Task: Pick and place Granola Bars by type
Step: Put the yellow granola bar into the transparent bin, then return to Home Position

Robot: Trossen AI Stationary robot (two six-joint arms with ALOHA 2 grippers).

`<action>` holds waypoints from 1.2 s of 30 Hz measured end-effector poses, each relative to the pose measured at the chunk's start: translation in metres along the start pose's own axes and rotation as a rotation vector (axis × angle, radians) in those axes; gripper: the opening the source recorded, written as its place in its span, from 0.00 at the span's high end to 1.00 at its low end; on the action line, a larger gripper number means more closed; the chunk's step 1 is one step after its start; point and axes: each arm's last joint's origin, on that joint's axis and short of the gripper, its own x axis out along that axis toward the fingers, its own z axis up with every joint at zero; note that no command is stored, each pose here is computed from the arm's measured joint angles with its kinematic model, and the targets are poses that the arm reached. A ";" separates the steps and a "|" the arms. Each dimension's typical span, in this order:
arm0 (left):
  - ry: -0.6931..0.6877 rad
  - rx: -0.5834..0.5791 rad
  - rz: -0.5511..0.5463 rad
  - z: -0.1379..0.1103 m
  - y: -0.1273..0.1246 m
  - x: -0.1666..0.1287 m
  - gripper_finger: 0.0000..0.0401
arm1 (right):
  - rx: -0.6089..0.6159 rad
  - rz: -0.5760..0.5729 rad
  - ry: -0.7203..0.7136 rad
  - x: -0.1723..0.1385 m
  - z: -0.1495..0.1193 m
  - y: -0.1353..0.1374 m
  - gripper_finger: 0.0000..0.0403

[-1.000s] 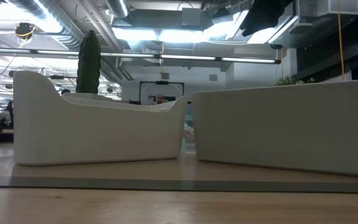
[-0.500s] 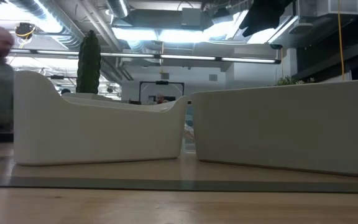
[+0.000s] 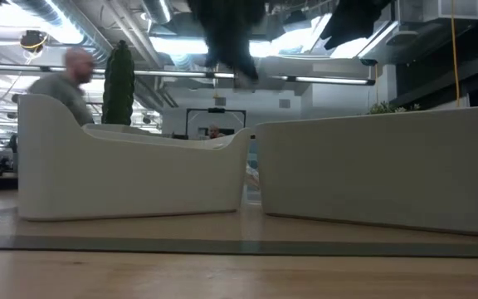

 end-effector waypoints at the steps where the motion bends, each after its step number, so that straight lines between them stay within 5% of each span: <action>1: 0.036 -0.008 0.002 -0.002 0.004 0.014 0.96 | 0.000 0.000 0.005 0.000 0.000 0.000 0.34; 6: 0.145 -0.044 -0.014 -0.009 0.016 0.058 0.96 | -0.007 0.035 0.007 0.000 -0.001 0.001 0.34; 13: 0.164 -0.097 -0.024 -0.011 0.022 0.068 0.92 | -0.076 0.080 0.008 0.000 -0.001 0.002 0.34; 23: 0.168 -0.200 -0.041 -0.009 0.022 0.062 0.51 | -0.172 0.081 0.004 0.000 -0.001 0.002 0.34; 31: -0.006 -0.282 -0.226 0.021 0.019 -0.009 0.39 | -0.189 0.081 0.003 0.000 -0.001 0.002 0.34; 36: -0.150 -0.297 -0.418 0.026 0.017 -0.089 0.39 | -0.188 0.083 0.002 0.000 -0.001 0.002 0.34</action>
